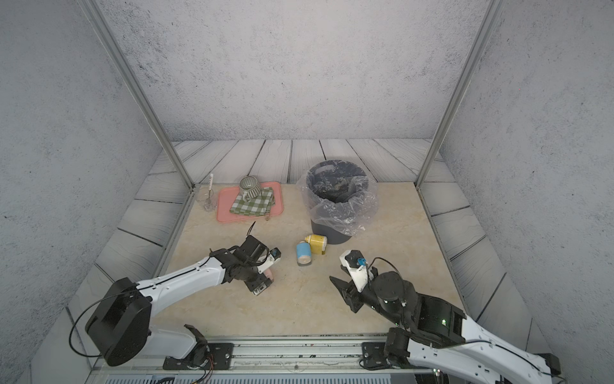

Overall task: Take out the pencil sharpener tray and clean the shavings
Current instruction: Place the pencil sharpener at the center of the board.

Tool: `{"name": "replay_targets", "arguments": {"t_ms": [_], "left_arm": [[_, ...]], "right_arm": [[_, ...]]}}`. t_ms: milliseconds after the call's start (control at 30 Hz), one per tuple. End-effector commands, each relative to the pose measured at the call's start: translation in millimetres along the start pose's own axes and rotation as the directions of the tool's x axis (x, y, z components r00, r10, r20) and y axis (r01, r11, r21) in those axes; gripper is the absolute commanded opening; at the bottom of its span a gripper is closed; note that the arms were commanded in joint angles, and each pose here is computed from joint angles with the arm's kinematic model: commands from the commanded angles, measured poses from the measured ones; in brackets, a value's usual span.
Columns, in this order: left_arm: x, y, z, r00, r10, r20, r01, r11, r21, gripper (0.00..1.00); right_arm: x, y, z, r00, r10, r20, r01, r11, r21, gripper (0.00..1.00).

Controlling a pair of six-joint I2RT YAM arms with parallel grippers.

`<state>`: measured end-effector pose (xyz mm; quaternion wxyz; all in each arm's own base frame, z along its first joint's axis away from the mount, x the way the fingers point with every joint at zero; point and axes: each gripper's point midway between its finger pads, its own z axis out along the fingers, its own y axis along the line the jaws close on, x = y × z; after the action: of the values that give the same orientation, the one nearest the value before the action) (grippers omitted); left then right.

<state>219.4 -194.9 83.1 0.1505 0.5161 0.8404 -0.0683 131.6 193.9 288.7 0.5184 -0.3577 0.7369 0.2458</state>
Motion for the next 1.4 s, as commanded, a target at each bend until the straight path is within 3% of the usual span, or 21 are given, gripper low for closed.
{"name": "replay_targets", "arguments": {"t_ms": [0, 267, 633, 800, 967, 1067, 1167, 1200, 1233, 1367], "left_arm": [[-9, 15, 5, 0.996, -0.078, 0.051, 0.081, 0.994, -0.068, 0.00], [6, 21, 24, 0.990, -0.141, -0.008, 0.139, 0.985, -0.104, 0.03], [15, 19, 33, 0.986, -0.165, -0.027, 0.161, 0.981, -0.103, 0.23], [14, 20, 31, 0.986, -0.163, -0.011, 0.161, 0.981, -0.110, 0.37], [16, 20, 28, 0.988, -0.156, -0.002, 0.155, 0.980, -0.121, 0.43], [17, 20, 26, 0.988, -0.153, 0.002, 0.153, 0.980, -0.124, 0.60], [18, 20, 23, 0.988, -0.152, 0.010, 0.152, 0.980, -0.132, 0.64], [17, 20, 22, 0.989, -0.148, 0.015, 0.149, 0.980, -0.134, 0.73], [16, 21, 20, 0.989, -0.147, 0.020, 0.149, 0.979, -0.139, 1.00], [13, 23, 13, 0.990, -0.135, 0.048, 0.141, 0.978, -0.153, 0.99]], "right_arm": [[3, -4, -1, 1.000, 0.009, -0.002, -0.009, 1.000, 0.018, 0.24], [5, -3, 0, 1.000, 0.012, -0.007, -0.012, 1.000, 0.013, 0.24], [7, -3, 0, 1.000, 0.025, -0.011, -0.025, 1.000, 0.012, 0.24], [7, -6, -1, 0.999, 0.039, -0.006, -0.039, 0.999, 0.032, 0.28], [8, -10, 0, 0.998, 0.058, -0.005, -0.057, 0.997, 0.054, 0.32], [8, -13, 0, 0.996, 0.085, -0.007, -0.085, 0.994, 0.074, 0.40], [11, -15, 3, 0.994, 0.106, -0.037, -0.102, 0.990, 0.097, 0.46], [13, -15, 5, 0.993, 0.107, -0.053, -0.101, 0.990, 0.103, 0.47], [14, -15, 7, 0.991, 0.110, -0.070, -0.102, 0.989, 0.108, 0.49], [22, -16, 20, 0.980, 0.125, -0.155, -0.102, 0.983, 0.151, 0.62]]}}
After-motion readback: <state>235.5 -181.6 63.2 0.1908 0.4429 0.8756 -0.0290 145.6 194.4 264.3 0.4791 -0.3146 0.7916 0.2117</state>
